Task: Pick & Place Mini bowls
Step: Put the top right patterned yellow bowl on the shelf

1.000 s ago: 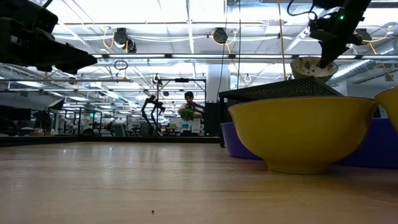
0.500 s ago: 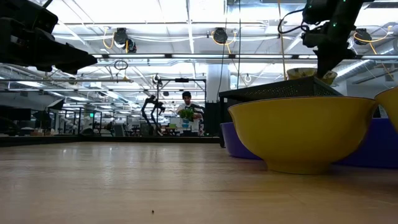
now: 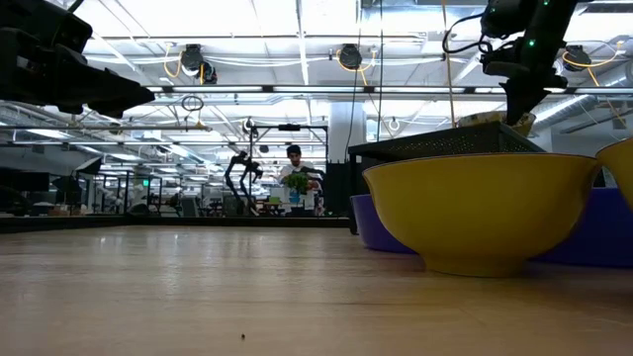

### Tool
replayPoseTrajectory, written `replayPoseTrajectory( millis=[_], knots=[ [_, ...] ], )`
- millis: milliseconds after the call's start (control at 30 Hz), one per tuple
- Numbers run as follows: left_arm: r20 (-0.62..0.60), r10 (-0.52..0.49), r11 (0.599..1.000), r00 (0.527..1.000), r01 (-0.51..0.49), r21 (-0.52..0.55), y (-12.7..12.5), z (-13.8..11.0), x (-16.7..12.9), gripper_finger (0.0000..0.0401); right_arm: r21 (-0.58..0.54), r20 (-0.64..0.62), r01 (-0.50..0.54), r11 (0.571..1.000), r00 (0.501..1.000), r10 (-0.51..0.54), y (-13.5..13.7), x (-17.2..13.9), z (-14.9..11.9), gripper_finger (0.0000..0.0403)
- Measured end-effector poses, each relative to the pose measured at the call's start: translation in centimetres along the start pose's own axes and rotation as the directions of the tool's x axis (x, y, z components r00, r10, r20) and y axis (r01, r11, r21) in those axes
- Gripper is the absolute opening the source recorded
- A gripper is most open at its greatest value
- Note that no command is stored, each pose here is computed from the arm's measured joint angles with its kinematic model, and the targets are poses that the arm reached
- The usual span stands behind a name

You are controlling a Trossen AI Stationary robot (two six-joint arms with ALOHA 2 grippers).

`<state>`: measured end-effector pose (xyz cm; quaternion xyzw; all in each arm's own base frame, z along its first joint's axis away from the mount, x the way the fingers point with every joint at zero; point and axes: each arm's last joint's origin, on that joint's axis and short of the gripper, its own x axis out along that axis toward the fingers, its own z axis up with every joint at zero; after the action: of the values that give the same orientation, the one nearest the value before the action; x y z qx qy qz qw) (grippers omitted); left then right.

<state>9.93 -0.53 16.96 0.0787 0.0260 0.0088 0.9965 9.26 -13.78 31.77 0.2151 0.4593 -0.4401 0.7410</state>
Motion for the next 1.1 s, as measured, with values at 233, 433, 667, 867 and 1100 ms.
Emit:
replayPoseTrajectory(
  millis=[233, 433, 667, 867, 1100],
  knots=[
    [0.0, 0.0, 1.0, 1.0, 0.0, 0.0, 0.0, 0.0, 0.0, 0.0198, 0.0, 0.004, 0.0, 1.0, 1.0, 0.0, 0.0, 0.0, 0.0, 0.0047],
    [0.0, 0.0, 1.0, 1.0, 0.0, 0.0, 0.0, 0.0, 0.0, 0.0198, 0.004, 0.043, -0.001, 1.0, 0.999, 0.0, 0.0, 0.0, 0.4, 0.008],
    [0.0, 0.0, 1.0, 1.0, 0.0, 0.0, 0.0, 0.0, 0.0, 0.0198, 0.003, 0.11, -0.001, 1.0, 0.994, 0.001, 0.0, -0.1, 1.1, 0.0114],
    [0.0, 0.0, 1.0, 1.0, 0.0, 0.0, 0.0, 0.0, 0.0, 0.0198, -0.01, 0.125, 0.001, 1.0, 0.992, 0.001, 0.0, -0.1, 1.2, 0.013],
    [0.0, 0.0, 1.0, 1.0, 0.0, 0.0, 0.0, 0.0, 0.0, 0.0198, -0.006, 0.172, 0.001, 1.0, 0.985, 0.0, 0.0, -0.1, 1.7, 0.014]
  ],
)
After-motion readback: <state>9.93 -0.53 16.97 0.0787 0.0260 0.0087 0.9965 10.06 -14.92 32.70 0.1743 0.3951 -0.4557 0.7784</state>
